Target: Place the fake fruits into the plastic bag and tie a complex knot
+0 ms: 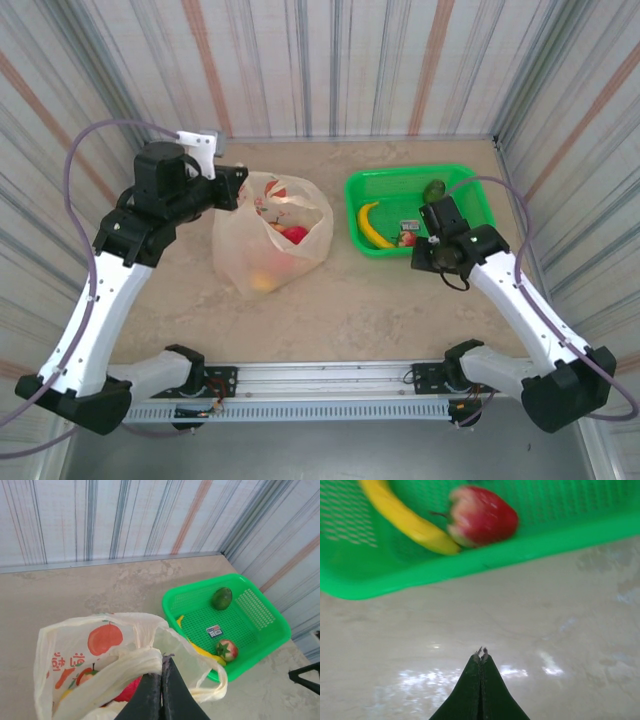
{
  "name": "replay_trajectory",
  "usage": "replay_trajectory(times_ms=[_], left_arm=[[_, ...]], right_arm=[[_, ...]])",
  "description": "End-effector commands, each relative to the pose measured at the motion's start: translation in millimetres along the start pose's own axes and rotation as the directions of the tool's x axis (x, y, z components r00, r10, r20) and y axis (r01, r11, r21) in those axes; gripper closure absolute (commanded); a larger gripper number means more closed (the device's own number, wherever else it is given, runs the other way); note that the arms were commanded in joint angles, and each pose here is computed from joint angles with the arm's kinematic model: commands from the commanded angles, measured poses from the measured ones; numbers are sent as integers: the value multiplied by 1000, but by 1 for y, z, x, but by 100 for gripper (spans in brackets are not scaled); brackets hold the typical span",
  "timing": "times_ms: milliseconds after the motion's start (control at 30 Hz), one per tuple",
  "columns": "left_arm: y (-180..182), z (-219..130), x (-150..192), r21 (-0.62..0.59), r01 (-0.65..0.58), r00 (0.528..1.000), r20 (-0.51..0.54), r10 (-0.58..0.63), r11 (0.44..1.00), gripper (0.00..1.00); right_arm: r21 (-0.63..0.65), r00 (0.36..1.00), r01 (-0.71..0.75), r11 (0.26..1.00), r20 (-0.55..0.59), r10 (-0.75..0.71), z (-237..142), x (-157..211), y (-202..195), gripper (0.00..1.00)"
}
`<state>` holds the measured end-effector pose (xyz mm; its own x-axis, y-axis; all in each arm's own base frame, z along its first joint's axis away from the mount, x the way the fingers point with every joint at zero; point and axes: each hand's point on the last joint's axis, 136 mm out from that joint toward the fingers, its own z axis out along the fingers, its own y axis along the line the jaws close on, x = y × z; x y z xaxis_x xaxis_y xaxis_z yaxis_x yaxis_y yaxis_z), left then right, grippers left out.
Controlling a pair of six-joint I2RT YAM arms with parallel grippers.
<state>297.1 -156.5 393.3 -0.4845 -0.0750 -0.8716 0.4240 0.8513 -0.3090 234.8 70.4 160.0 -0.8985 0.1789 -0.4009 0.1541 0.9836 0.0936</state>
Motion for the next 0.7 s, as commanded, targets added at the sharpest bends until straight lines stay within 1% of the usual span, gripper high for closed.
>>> replay_trajectory(times_ms=[0, 33, 67, 133, 167, 200, 233, 267, 300, 333, 367, 500, 600, 667], left_arm=[[-5, -8, 3, 38, 0, 1000, 31, -1, 999, 97], [-5, -9, 6, 43, -1, 999, 32, -1, 999, 97], [-6, -9, 7, 48, -2, 999, 38, 0, 999, 97], [-8, -11, 10, 56, -10, 999, 41, 8, 998, 96], [-9, -12, 11, 54, -22, 999, 43, 20, 998, 96], [-11, -12, 12, 54, -38, 999, 40, 36, 998, 96], [-14, -13, 12, 55, -53, 998, 41, 51, 997, 96], [-16, -14, 12, 53, -69, 997, 41, 66, 996, 96], [-18, -15, 12, 51, -80, 996, 42, 78, 995, 96], [-19, -15, 12, 52, -90, 995, 43, 88, 995, 96], [-21, -16, 12, 54, -97, 995, 43, 95, 994, 96], [-25, -18, 13, 55, -112, 993, 41, 109, 992, 96], [-27, -19, 13, 59, -121, 992, 38, 119, 991, 96], [-27, -20, 13, 59, -124, 992, 37, 122, 991, 96]], right_arm=[[69, 999, -30, 997, -41, 33, 20, 2, -20, 100], [74, 997, -53, 996, -58, 57, 28, 3, -23, 100], [70, 994, -76, 995, -74, 81, 38, 4, -23, 96], [50, 989, -102, 994, -99, 107, 54, 1, -21, 71], [60, 989, -103, 993, -105, 109, 61, -2, -21, 58], [76, 989, -101, 992, -104, 108, 68, -8, -21, 47], [76, 989, -103, 992, -102, 111, 74, -15, -19, 40], [73, 989, -104, 992, -100, 111, 81, -23, -15, 30], [73, 989, -107, 992, -90, 114, 85, -31, -13, 19], [73, 991, -108, 991, -72, 113, 91, -43, -10, 4], [73, 991, -113, 991, -59, 117, 98, -54, -7, 0], [86, 993, -112, 990, -32, 115, 122, -99, -1, 1], [107, 995, -102, 989, -9, 104, 140, -139, 2, 0], [99, 995, -98, 990, 16, 97, 148, -166, 5, 1]])
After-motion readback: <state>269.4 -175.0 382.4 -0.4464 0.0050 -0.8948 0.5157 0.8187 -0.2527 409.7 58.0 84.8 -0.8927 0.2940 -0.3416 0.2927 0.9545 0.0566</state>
